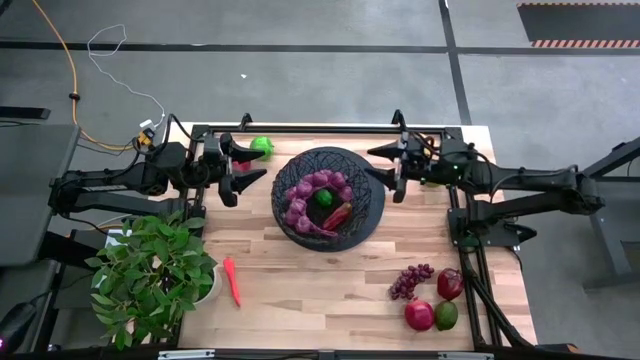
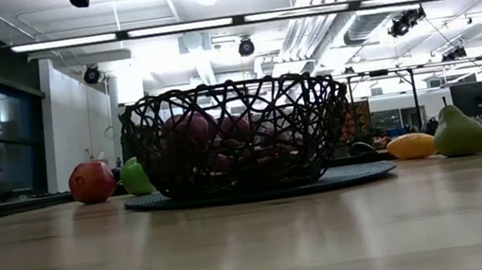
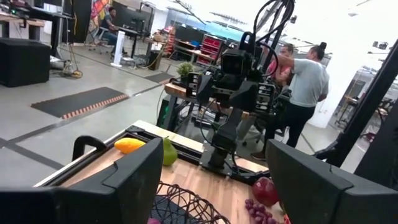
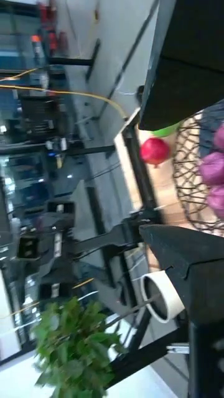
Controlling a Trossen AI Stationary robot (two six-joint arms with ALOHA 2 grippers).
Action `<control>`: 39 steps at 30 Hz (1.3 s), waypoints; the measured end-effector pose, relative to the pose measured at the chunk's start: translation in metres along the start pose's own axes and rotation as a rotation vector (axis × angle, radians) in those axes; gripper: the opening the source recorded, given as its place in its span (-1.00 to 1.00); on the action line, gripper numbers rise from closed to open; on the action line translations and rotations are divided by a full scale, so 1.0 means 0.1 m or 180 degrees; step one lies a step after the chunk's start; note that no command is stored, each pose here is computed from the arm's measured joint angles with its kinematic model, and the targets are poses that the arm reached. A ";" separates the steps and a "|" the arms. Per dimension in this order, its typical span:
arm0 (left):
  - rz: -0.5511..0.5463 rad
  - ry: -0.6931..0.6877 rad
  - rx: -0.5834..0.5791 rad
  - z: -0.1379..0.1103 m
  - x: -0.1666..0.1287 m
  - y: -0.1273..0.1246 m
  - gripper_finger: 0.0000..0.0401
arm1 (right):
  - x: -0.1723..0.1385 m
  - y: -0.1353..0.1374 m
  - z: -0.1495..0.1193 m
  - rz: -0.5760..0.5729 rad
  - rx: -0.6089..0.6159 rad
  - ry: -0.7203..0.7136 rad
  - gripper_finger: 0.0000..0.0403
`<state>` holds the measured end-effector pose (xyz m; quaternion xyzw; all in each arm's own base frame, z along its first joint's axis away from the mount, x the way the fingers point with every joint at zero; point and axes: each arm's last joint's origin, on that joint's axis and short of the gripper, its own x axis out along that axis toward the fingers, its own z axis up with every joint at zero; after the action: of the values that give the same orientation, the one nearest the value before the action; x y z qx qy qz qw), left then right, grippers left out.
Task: Build produce basket
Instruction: Put the green pear into basket
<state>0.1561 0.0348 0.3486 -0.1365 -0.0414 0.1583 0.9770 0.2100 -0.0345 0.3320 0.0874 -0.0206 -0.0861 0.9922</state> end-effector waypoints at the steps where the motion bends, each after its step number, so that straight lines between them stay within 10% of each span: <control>1: 0.0001 -0.0001 0.0032 0.00 0.00 0.00 0.35 | 0.00 0.00 0.01 0.0009 0.0002 -0.0021 0.20; 22: 0.0013 -0.0006 0.0090 0.00 0.00 0.00 0.35 | 0.00 -0.01 -0.01 -0.0073 0.0110 0.0027 0.20; 31: 0.0033 -0.0012 0.0063 0.00 0.00 0.00 0.35 | -0.26 -0.32 0.07 -0.2802 0.0807 0.1632 0.20; 39: 0.0156 -0.0045 0.0066 0.00 0.00 0.01 0.35 | -0.41 -0.72 -0.23 -0.4209 0.1327 0.2387 0.20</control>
<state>0.1555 0.0362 0.3487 -0.1262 -0.0433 0.1836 0.9739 0.1592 -0.0937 0.2956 0.2890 0.3560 -0.6176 0.6390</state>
